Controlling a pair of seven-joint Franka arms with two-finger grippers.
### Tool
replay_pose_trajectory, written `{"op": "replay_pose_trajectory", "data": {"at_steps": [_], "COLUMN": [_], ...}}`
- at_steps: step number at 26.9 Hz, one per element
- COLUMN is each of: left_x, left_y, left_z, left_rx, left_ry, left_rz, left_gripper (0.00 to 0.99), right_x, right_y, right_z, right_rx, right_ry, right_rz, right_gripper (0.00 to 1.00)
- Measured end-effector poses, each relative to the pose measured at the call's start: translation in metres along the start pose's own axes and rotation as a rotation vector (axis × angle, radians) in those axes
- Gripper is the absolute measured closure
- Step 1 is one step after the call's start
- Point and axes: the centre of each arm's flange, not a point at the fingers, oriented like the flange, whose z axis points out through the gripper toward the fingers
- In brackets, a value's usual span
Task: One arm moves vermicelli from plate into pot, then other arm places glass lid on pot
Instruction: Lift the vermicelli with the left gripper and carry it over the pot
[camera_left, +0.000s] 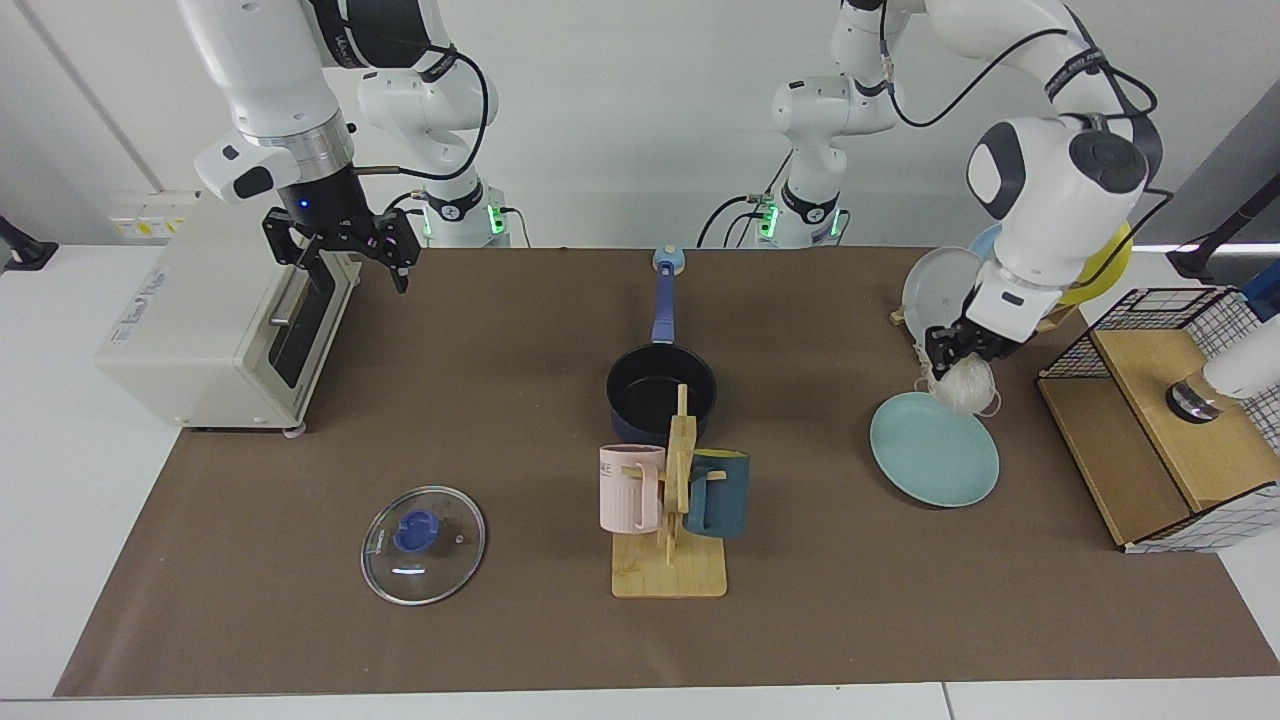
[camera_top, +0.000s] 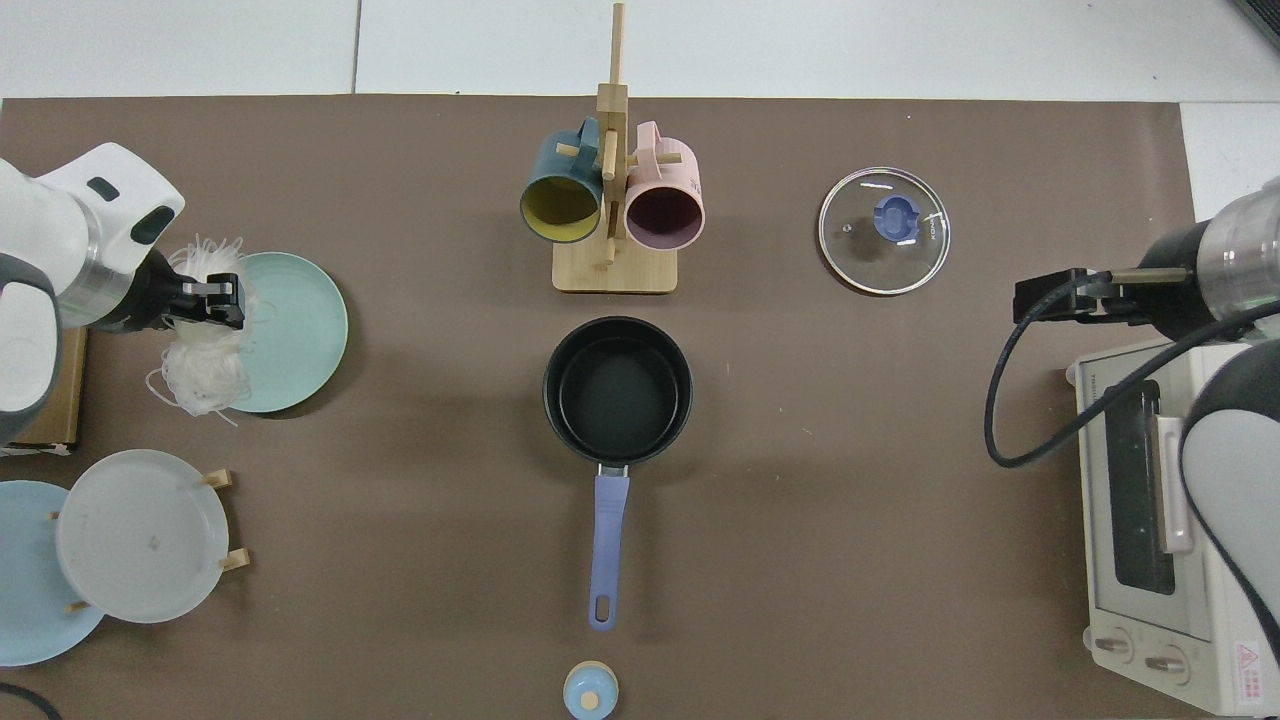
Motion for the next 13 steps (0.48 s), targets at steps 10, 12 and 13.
{"op": "replay_pose_trajectory", "data": {"at_steps": [10,12,13], "left_x": [-0.063,-0.072,-0.076], "left_y": [0.129,0.158,0.172], "left_z": [-0.07,-0.069,-0.067], "left_rx": [-0.108,-0.15,-0.169], "left_ry": [0.004,-0.009,-0.012], "left_rz": [0.016,0.024,0.028], "left_gripper": [0.59,0.59,0.59], "right_x": [0.0,0.0,0.0], "right_y": [0.0,0.0,0.0], "right_z": [0.0,0.0,0.0], "right_rx": [0.0,0.0,0.0], "right_ry": [-0.001,-0.001,-0.001], "right_rz": [0.0,-0.001,-0.001], "right_gripper": [0.0,0.0,0.0]}}
